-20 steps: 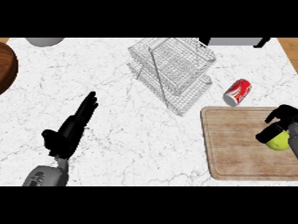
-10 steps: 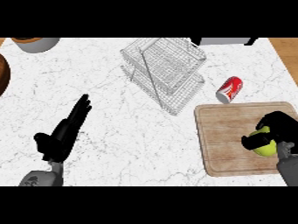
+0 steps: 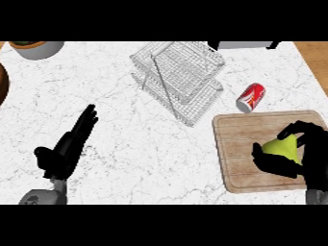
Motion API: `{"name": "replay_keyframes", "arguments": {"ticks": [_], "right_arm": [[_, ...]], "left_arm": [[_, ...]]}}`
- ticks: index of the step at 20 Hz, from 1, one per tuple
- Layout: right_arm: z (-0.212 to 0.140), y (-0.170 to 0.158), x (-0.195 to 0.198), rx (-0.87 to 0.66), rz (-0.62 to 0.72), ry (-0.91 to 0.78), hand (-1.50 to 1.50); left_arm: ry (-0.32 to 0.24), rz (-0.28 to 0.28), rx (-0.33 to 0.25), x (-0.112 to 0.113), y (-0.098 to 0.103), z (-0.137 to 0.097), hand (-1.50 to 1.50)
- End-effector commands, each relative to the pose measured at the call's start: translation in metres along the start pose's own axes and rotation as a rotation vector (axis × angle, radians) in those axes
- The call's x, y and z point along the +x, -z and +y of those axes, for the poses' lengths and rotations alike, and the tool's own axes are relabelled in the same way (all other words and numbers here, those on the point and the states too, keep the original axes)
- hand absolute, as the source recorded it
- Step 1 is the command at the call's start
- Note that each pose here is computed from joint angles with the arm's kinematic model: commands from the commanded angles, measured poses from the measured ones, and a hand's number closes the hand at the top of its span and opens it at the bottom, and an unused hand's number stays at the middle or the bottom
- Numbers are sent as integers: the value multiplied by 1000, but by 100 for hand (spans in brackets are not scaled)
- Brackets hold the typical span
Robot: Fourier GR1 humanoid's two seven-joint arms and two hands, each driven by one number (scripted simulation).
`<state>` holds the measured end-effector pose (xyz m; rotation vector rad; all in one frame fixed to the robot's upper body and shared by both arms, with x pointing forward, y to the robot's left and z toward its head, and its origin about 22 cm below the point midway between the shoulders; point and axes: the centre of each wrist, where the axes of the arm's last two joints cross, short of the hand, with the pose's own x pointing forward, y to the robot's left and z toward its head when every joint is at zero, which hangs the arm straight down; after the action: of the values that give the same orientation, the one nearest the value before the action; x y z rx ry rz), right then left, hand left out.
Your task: Pick the pear from the cutting board and place it in the tiered basket
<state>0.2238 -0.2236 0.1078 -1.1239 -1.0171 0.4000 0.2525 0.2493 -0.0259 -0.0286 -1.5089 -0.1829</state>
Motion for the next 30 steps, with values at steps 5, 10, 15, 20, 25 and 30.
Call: {"name": "replay_keyframes", "arguments": {"ticks": [5, 10, 15, 20, 25, 30], "right_arm": [[-54, -66, 50, -226, -20, 182, 150], [-67, -57, 109, -233, -39, 237, 150], [-93, -30, 157, -222, -44, 248, 150], [-111, 10, 200, -176, -24, 296, 150], [-96, 49, 235, -117, -22, 260, 150], [-59, 77, 265, -90, -16, 224, 150]], "left_arm": [[-3, -23, -66, 4, -2, -21, 0], [15, -28, -66, 2, 7, -10, 0], [-1, -27, -86, 8, 12, -28, 0], [7, -42, -84, 25, 20, -8, 0], [1, -24, -77, 13, 27, -17, 0], [2, -42, -109, 12, 20, -13, 0]]}}
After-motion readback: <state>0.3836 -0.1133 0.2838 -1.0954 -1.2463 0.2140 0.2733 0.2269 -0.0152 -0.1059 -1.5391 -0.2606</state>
